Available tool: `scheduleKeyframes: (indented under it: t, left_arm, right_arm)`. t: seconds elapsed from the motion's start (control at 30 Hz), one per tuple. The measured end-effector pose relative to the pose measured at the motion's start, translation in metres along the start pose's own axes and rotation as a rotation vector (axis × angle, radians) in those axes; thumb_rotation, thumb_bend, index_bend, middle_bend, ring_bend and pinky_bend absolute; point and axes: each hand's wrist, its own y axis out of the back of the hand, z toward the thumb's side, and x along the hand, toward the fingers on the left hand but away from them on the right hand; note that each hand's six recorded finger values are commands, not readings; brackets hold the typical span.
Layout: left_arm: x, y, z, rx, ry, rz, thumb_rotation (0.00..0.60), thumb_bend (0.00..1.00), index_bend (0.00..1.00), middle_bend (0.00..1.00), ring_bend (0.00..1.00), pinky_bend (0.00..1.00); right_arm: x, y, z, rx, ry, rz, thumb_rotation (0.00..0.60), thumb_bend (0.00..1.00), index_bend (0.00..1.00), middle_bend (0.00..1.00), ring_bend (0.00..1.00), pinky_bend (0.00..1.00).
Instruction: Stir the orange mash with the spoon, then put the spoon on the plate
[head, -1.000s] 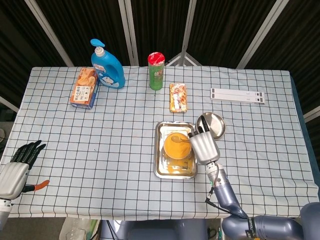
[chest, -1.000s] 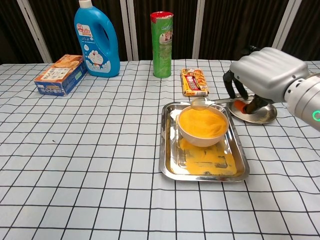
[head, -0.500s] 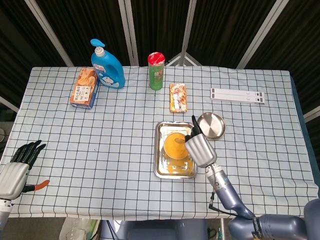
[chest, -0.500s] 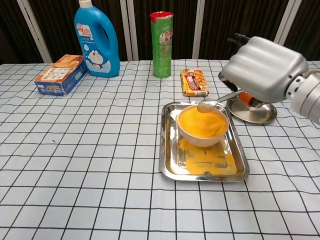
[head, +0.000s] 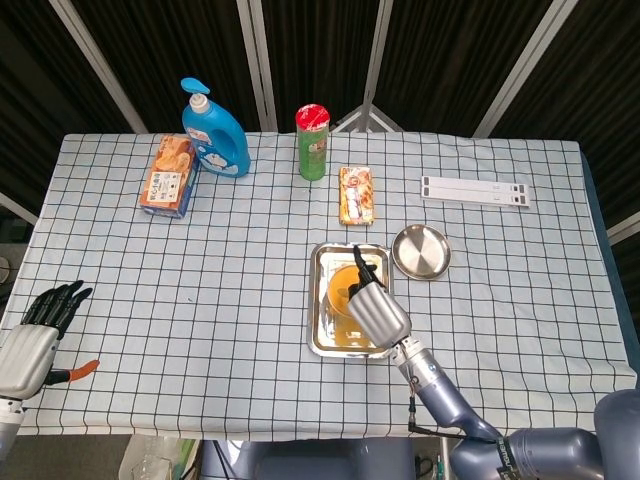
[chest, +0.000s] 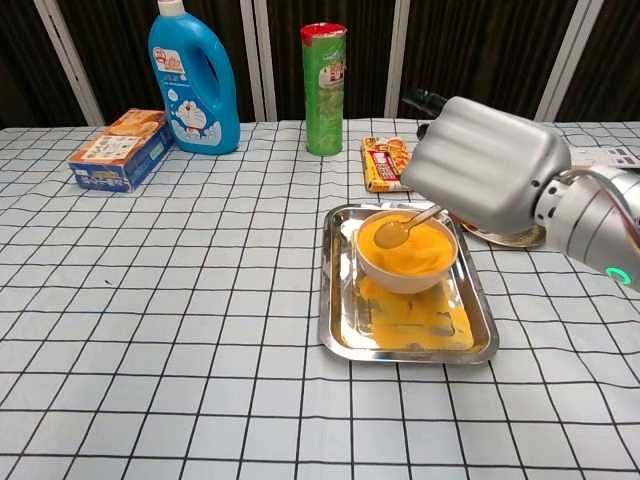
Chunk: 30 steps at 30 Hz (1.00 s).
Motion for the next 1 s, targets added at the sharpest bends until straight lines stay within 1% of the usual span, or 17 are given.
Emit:
scheduleKeyframes:
  t: [0.13,0.5,0.8,1.0]
  left_arm:
    - [0.0,0.0,0.0,0.0,0.0,-0.003,0.6,0.0,0.0,0.0,0.0,0.0]
    - [0.001,-0.001,0.0,0.001,0.003,-0.006,0.6,0.0,0.0,0.0,0.0,0.0]
    - [0.001,-0.001,0.0,0.0,0.005,-0.005,0.6,0.0,0.0,0.0,0.0,0.0]
    - [0.001,-0.001,0.0,0.0,0.004,-0.004,0.6,0.0,0.0,0.0,0.0,0.0]
  right_arm:
    - [0.003,0.0,0.001,0.021,0.02,0.001,0.6,0.72,0.74,0.68,0.37,0.0]
    - [0.006,-0.012,0.002,0.042,0.029,0.033,0.6,0.72,0.75,0.68,0.37,0.0]
    - [0.002,-0.023,-0.001,0.076,0.009,0.052,0.6,0.73,0.76,0.69,0.37,0.0]
    - [0.001,-0.033,-0.008,0.096,-0.019,0.071,0.6,0.74,0.76,0.69,0.38,0.0]
